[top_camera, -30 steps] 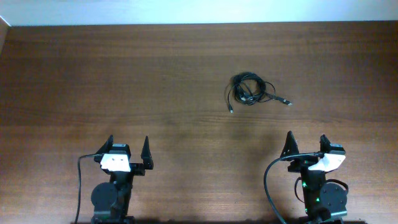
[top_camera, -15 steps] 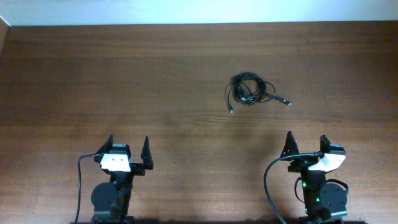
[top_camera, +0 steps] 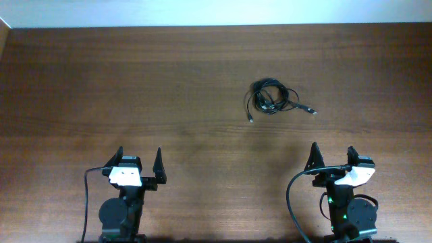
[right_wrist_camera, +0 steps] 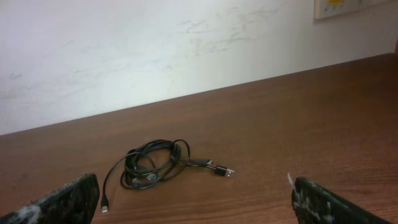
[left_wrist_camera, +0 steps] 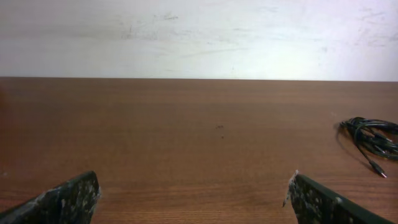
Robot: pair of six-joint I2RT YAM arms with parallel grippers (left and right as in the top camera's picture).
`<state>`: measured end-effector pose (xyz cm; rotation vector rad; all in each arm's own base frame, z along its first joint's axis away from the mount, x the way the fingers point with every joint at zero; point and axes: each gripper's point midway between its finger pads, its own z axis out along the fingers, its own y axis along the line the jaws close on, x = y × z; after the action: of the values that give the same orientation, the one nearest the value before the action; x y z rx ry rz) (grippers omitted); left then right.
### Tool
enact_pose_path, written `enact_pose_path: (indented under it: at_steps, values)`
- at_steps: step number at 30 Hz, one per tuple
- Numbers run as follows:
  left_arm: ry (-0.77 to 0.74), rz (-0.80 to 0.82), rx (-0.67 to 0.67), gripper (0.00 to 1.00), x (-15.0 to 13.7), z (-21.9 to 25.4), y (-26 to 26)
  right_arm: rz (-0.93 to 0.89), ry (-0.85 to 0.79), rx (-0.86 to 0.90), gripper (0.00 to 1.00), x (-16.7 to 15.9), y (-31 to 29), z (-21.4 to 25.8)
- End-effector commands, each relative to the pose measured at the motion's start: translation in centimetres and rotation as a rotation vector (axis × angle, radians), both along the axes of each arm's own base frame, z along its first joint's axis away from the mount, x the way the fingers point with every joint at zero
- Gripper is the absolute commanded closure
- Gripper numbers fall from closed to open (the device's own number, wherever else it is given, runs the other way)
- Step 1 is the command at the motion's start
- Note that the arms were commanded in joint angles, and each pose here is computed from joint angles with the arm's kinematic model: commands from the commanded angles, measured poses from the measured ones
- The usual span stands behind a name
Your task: Untangle cables
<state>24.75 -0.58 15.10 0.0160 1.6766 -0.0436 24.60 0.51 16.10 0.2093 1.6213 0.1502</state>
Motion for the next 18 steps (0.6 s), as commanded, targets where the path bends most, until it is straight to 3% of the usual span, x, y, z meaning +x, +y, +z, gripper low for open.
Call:
enact_pose_path:
  at_steps: [1, 12, 15, 18]
  values:
    - [0.005, 0.012, 0.020, 0.01, 0.0, -0.2, 0.3, -0.030, 0.004, 0.004, 0.02, 0.0, -0.6, -0.2]
    - [-0.030, -0.003, 0.018, 0.01, 0.0, 0.8, 0.0, -0.030, 0.004, 0.004, 0.02, 0.0, -0.6, -0.2]
    - [-0.140, -0.040, 0.018, 0.01, -0.5, 5.5, -0.6, -0.030, 0.003, 0.004, 0.02, 0.0, -0.6, -0.2]
    - [-0.115, -0.056, 0.014, 0.01, -2.5, 9.7, -0.9, -0.030, 0.003, 0.004, 0.02, 0.0, -0.6, -0.2]
